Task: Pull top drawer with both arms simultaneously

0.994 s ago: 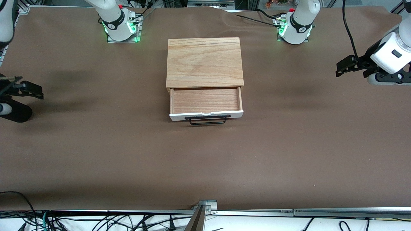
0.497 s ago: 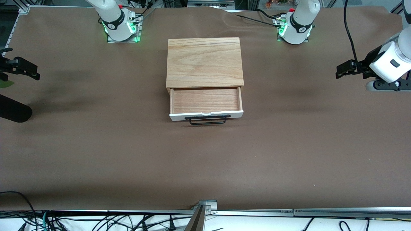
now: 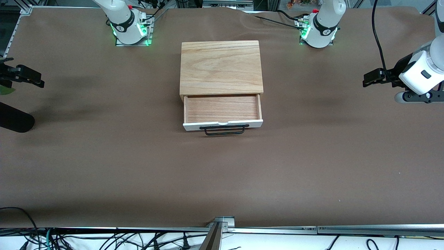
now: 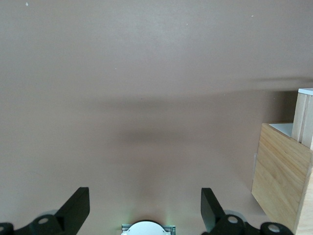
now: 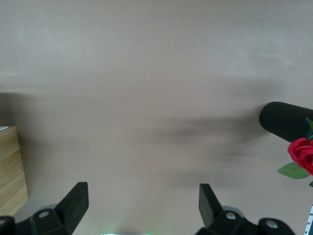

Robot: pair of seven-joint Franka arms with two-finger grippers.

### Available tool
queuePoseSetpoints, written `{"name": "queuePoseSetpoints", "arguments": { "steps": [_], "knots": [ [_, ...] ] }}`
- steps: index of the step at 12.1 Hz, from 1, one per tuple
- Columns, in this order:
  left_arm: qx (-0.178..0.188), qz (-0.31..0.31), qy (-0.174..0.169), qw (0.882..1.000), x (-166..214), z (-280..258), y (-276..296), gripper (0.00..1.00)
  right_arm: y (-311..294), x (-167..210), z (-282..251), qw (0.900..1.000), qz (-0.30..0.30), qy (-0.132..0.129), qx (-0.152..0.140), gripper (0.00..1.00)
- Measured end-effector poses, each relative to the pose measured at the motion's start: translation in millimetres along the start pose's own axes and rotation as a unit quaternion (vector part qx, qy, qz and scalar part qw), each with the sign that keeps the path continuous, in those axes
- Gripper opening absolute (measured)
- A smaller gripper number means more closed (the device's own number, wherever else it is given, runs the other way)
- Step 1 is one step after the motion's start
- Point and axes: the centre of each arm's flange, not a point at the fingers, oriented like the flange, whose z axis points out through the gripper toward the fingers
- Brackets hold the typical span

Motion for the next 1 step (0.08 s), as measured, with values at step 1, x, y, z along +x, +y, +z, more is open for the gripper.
{"name": "queuePoseSetpoints", "arguments": {
  "steps": [1],
  "knots": [
    [0.0,-0.002,-0.001,1.0,0.0,-0.1,-2.7,1.0,-0.6,0.7,0.8,1.0,0.0,0.0,0.0,1.0]
  ]
}}
